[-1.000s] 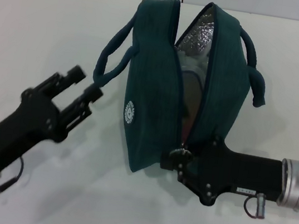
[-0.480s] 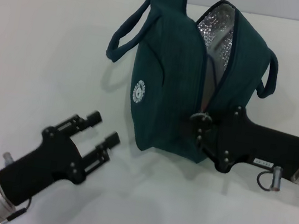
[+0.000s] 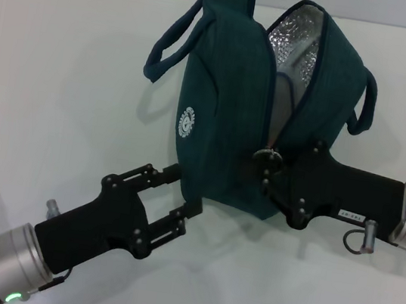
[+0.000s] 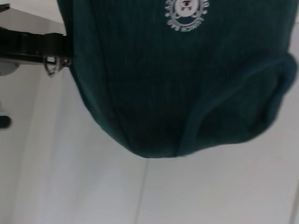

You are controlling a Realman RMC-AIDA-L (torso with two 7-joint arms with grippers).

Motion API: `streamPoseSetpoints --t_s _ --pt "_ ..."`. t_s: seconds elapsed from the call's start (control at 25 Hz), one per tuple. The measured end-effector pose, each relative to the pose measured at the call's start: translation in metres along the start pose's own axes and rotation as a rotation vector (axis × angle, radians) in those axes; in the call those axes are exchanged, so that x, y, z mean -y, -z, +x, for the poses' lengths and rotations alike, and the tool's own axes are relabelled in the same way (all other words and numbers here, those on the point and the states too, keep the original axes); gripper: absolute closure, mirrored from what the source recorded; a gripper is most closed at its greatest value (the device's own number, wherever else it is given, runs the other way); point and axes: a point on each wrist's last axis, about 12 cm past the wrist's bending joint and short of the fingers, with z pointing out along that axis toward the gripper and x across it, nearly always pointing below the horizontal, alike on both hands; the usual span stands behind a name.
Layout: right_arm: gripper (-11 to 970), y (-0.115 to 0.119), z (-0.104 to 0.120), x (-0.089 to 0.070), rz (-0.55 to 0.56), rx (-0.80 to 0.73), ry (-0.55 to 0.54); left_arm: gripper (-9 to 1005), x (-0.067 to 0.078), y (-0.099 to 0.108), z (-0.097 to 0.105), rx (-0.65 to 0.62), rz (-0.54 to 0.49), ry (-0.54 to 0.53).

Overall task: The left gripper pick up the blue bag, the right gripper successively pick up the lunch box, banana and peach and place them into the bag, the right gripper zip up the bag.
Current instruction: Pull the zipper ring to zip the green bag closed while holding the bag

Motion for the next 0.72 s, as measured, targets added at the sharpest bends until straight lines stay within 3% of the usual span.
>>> streamPoseSetpoints --t_s 0.72 --pt "930 -0.002 -0.001 0.001 0.007 0.015 -0.015 419 -0.017 -0.022 -0.004 -0.043 -0.019 -0.025"
